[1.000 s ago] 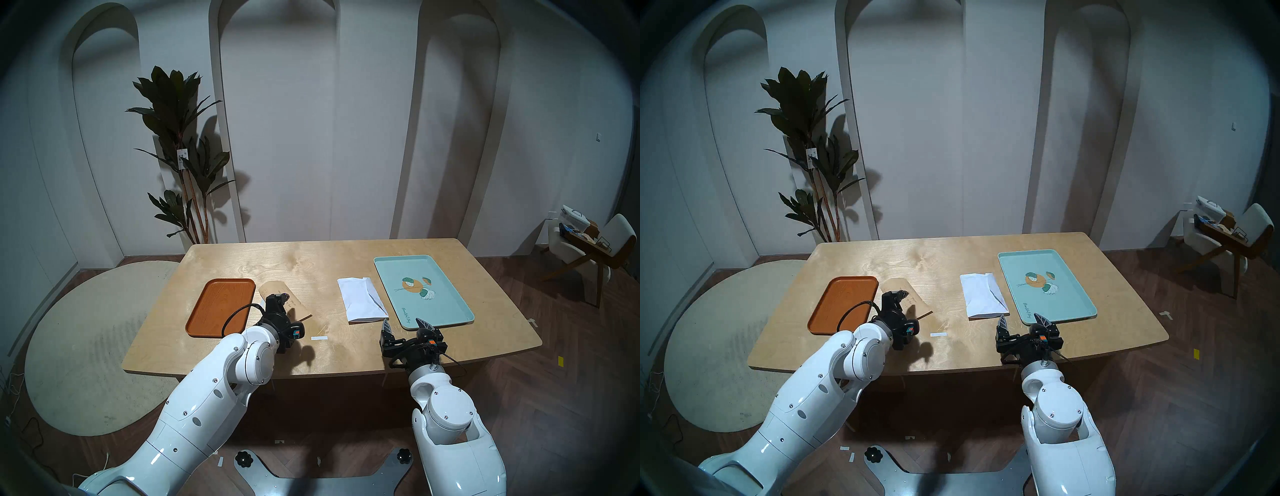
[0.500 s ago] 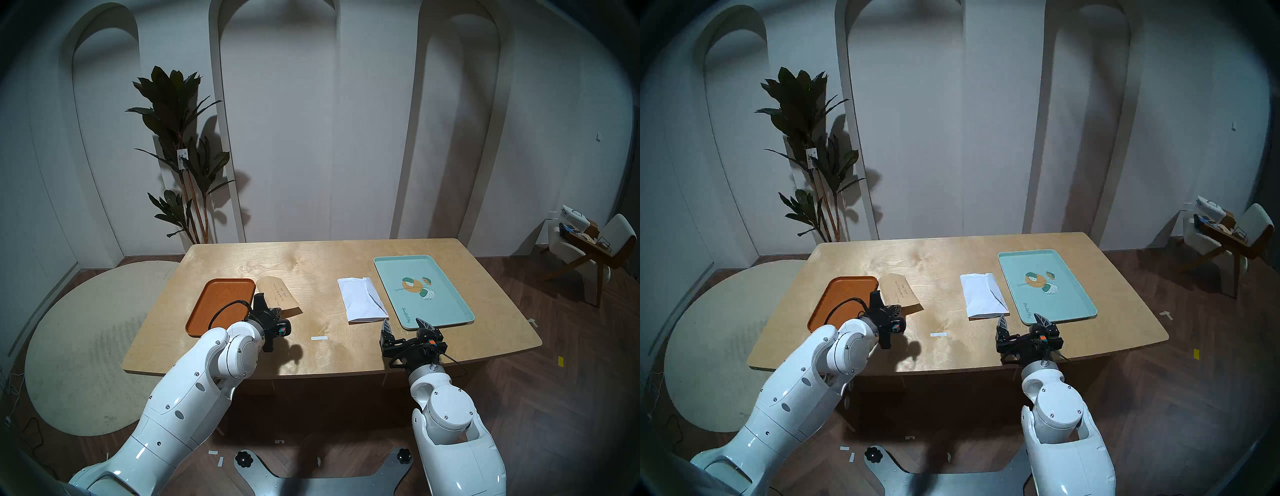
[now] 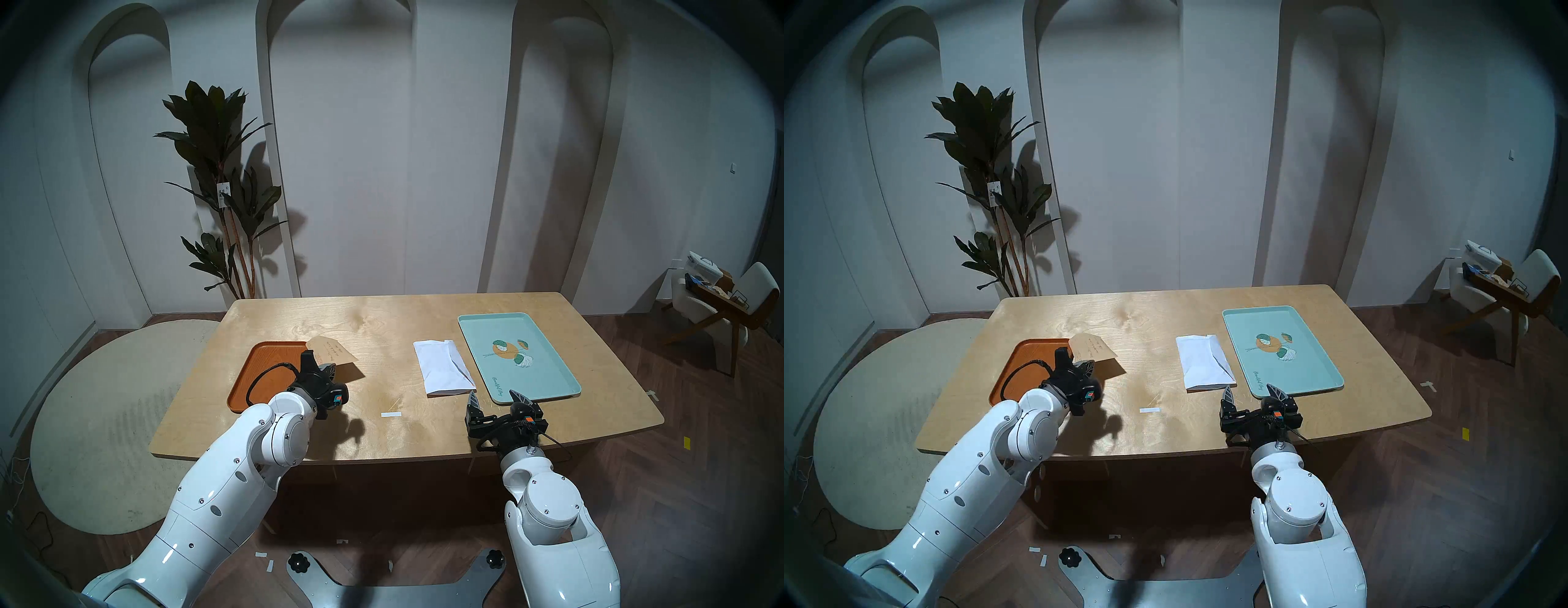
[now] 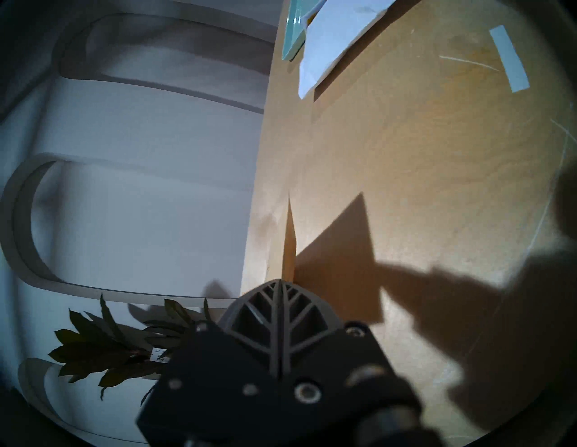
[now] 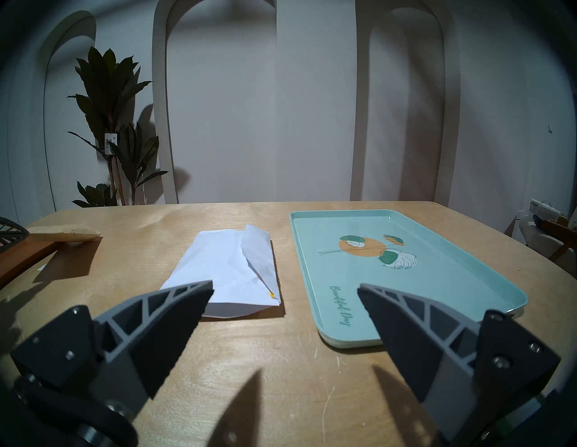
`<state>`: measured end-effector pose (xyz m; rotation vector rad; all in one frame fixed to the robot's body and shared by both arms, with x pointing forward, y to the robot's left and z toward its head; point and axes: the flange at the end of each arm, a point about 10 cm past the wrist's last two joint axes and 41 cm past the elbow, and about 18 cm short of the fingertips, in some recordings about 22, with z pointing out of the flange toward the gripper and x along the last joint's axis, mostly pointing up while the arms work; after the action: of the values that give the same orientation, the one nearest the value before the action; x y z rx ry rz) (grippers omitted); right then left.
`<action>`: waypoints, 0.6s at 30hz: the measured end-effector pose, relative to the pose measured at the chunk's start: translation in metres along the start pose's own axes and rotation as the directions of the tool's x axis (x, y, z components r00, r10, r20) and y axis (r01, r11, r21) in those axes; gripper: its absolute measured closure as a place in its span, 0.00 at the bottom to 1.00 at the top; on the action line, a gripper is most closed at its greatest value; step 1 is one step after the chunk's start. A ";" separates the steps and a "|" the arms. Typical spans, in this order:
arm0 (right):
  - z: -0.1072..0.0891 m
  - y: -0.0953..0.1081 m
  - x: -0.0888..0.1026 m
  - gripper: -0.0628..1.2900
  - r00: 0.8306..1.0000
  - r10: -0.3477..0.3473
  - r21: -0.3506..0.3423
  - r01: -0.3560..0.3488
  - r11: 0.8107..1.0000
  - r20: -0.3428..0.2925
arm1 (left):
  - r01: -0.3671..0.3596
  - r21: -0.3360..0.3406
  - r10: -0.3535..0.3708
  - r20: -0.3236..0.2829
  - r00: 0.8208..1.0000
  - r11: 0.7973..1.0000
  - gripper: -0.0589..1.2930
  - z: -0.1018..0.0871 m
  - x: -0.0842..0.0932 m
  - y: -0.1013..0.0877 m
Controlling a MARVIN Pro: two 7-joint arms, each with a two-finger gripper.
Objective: Sort the mail into the trays, one tray per recipient
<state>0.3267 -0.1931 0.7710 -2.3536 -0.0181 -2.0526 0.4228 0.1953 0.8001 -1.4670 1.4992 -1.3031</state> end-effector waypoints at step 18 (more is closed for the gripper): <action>0.000 0.000 0.000 0.03 1.000 0.000 0.000 0.000 1.000 0.000 | -0.067 0.194 0.069 -0.005 0.998 0.979 0.98 0.004 -0.011 -0.031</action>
<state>0.3267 -0.1931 0.7709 -2.3538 -0.0181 -2.0524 0.4383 0.2094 0.8259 -1.2757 1.3751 -1.3766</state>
